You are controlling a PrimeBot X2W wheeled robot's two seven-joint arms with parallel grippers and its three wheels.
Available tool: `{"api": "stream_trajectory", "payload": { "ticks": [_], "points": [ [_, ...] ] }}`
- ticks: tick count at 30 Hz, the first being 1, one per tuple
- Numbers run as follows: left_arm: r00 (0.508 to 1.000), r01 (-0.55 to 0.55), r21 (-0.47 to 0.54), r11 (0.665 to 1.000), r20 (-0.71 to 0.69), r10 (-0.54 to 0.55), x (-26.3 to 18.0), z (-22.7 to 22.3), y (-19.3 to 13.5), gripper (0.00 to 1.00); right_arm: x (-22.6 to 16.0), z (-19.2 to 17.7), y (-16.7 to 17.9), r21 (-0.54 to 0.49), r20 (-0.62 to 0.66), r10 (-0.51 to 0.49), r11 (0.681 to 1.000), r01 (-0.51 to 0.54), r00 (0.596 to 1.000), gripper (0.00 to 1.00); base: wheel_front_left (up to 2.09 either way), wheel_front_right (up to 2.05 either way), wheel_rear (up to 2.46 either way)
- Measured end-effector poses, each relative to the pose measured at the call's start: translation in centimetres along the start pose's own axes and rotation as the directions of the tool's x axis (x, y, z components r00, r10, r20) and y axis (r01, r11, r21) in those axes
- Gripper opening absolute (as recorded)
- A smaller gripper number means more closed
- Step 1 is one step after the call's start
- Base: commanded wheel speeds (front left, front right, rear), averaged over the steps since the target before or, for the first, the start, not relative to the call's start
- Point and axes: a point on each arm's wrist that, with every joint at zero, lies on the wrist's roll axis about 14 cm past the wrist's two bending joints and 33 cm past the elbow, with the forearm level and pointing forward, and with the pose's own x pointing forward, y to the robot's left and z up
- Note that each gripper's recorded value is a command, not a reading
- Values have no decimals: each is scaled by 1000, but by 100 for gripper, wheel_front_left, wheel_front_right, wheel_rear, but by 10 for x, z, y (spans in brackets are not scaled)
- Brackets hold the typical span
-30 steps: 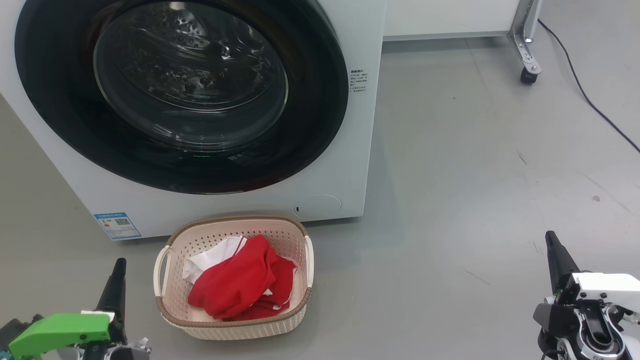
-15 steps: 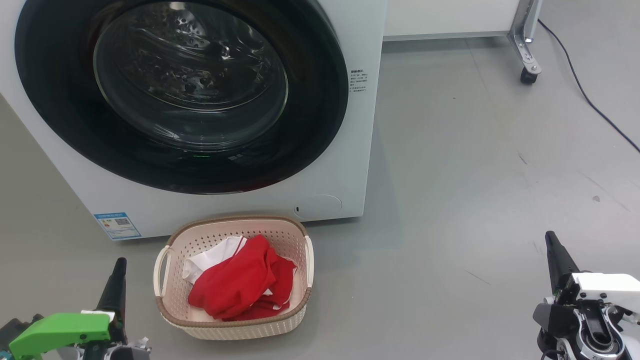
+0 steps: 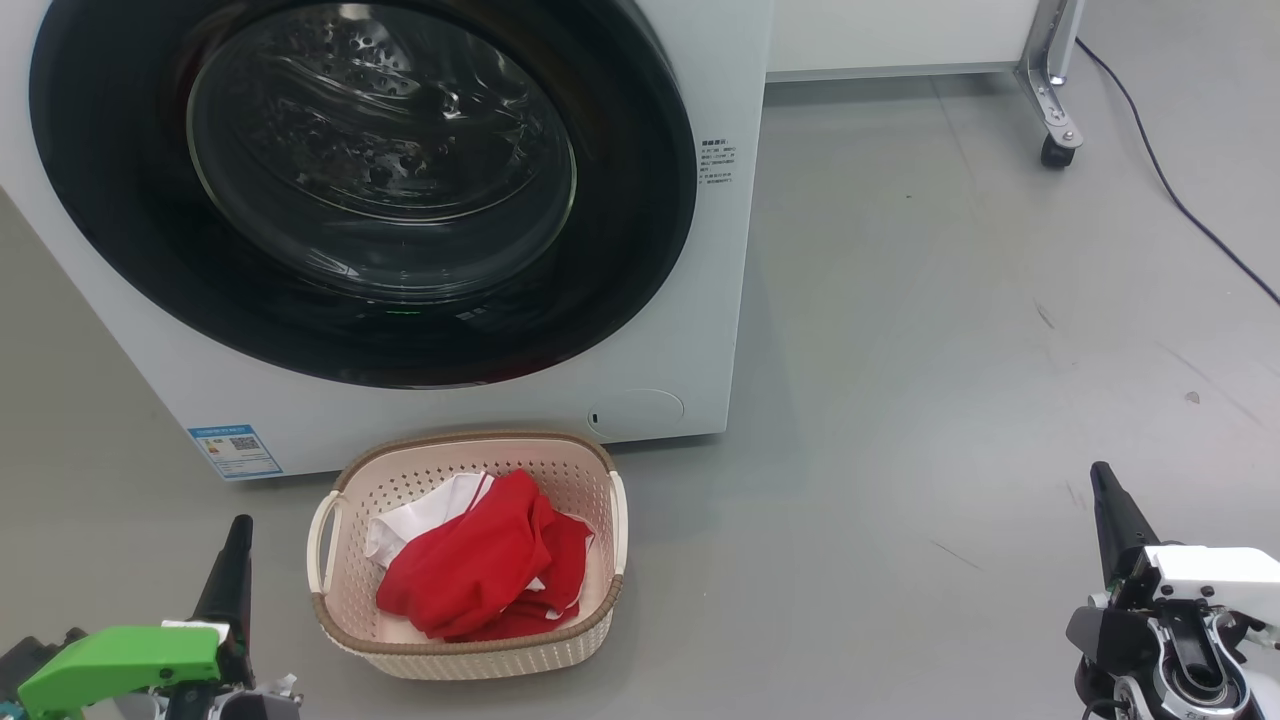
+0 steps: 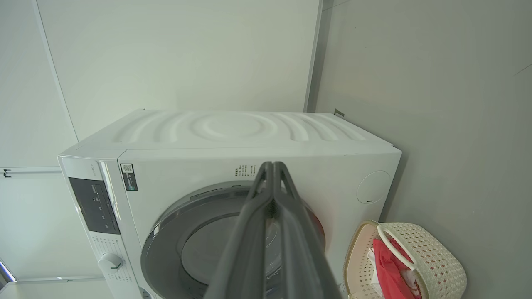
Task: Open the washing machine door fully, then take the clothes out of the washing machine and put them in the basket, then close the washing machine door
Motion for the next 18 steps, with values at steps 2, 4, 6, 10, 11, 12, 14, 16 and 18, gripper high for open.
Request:
{"api": "stream_trajectory", "payload": {
  "ticks": [2, 4, 6, 10, 11, 12, 14, 16, 18],
  "points": [
    [1000, 0, 0, 1000, 0, 0, 0, 0, 0, 0, 0, 0, 0, 0, 0, 0, 1000, 0, 1000, 0, 0, 0, 0],
    [1000, 0, -1, 1000, 0, 0, 0, 0, 0, 0, 0, 0, 0, 0, 1, 0, 1000, 0, 1000, 0, 0, 0, 0],
    [1000, 0, -1, 1000, 0, 0, 0, 0, 0, 0, 0, 0, 0, 0, 1, 0, 1000, 0, 1000, 0, 0, 0, 0],
    [1000, 0, -2, 1000, 1, 0, 0, 0, 0, 0, 0, 0, 0, -1, 1, 0, 1000, 0, 1000, 0, 0, 0, 0],
    [1000, 1, -2, 1000, 1, -1, 0, 0, 0, 0, 0, 0, 0, 0, 1, 1, 1000, -1, 1000, 0, 0, 0, 0],
    [1000, 1, -3, 1000, 1, -1, 0, 0, 0, 0, 0, 0, 0, 0, 1, 0, 1000, 0, 1000, 0, 0, 0, 0],
    [1000, 1, -3, 1000, 1, -1, 0, 0, 0, 0, 0, 0, 0, -1, 1, 1, 1000, -1, 1000, 0, 0, 0, 0],
    [1000, 1, -3, 1000, 1, -1, 0, 0, 0, 0, 0, 0, 0, 0, 1, 1, 1000, -1, 1000, 0, 0, 0, 0],
    [1000, 1, -3, 1000, 1, -1, 0, 0, 0, 0, 0, 0, 0, 0, 2, 0, 1000, 0, 1000, 0, 0, 0, 0]
  ]
}}
